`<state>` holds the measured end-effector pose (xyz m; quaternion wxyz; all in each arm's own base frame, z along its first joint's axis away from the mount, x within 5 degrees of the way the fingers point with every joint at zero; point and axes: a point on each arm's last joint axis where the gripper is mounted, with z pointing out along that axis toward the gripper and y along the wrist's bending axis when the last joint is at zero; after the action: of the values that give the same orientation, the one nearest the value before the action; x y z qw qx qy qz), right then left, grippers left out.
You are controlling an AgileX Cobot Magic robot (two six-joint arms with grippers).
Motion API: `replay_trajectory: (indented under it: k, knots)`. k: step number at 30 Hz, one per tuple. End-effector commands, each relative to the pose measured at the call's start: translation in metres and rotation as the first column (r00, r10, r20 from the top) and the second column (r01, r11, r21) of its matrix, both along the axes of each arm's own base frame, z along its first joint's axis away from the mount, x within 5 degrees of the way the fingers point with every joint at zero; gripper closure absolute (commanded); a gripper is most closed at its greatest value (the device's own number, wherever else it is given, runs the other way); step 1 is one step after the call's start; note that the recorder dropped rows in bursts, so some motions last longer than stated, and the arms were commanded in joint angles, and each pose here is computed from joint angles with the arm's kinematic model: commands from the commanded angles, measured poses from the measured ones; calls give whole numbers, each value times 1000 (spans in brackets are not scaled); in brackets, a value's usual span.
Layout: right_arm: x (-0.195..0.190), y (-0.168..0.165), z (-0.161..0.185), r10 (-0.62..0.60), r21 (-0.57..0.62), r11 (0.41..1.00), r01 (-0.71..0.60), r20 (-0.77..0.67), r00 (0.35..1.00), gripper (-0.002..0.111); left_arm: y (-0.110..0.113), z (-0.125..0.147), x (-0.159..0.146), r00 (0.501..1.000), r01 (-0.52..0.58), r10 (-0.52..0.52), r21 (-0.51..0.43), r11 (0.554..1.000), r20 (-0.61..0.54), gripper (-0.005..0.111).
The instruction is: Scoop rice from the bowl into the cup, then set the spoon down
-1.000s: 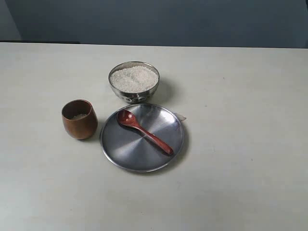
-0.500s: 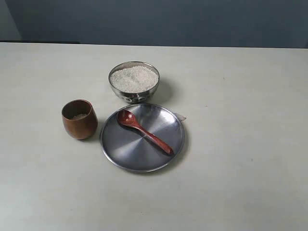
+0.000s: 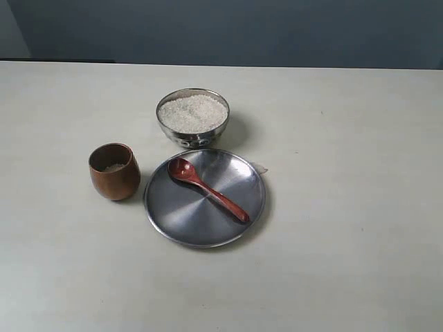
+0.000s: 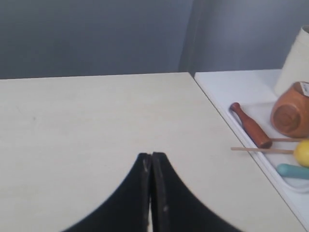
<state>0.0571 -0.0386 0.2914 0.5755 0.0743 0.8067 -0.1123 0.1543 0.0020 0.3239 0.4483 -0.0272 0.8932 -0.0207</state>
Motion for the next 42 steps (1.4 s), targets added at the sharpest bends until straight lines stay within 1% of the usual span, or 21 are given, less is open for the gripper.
replay_trajectory:
  k: [1, 6, 21, 23, 25, 27, 29, 31, 34, 36, 39, 40, 42]
  knots:
    - [-14, -13, -4, -90, 13, 996, 90, -3, 996, 108, 1, 0, 1, 1000, -4, 4, 4, 1000, 1, 106]
    - [-18, -17, -6, -129, 11, 992, 129, -18, 992, 108, 1, 0, 1, 1000, -4, 4, 4, 1000, 1, 106]
    - [-18, -17, -6, -125, 11, 992, 125, -15, 992, 108, 1, 0, 1, 1000, -4, 4, 4, 1000, 1, 106]
    - [-17, -16, -4, -106, 17, 994, 106, 2, 994, 108, 1, 0, 1, 1000, -4, 4, 4, 1000, 1, 106]
    - [-14, -10, -1, -46, 39, 998, 44, 47, 998, 108, 1, 0, 1, 1000, -4, 4, 4, 1000, 1, 106]
    - [-9, 1, 5, 71, 62, 995, -79, 126, 990, 108, 1, 0, 1, 1000, -4, 4, 4, 1000, 1, 106]
    - [-7, 9, 9, 161, 77, 981, -176, 176, 971, 108, 1, 0, 1, 1000, -4, 4, 4, 1000, 1, 106]
    - [-7, 18, 11, 233, 119, 958, -260, 202, 951, 108, 1, 0, 1, 1000, -4, 4, 4, 1000, 1, 106]
    - [-7, 29, 4, 329, 165, 920, -356, 168, 929, 108, 1, 0, 1, 1000, -4, 4, 4, 1000, 1, 106]
    - [-8, 36, 0, 403, 168, 889, -425, 148, 903, 108, 1, 0, 1, 1000, -4, 4, 4, 1000, 1, 106]
    - [-8, 46, -3, 497, 153, 841, -519, 164, 852, 108, 1, 0, 1, 1000, -4, 4, 4, 1000, 1, 106]
    - [-7, 52, -7, 544, 145, 809, -570, 182, 819, 108, 1, 0, 1, 1000, -4, 4, 4, 1000, 1, 106]
    - [-6, 57, -16, 573, 169, 783, -599, 182, 799, 108, 1, 0, 1, 1000, -4, 4, 4, 1000, 1, 106]
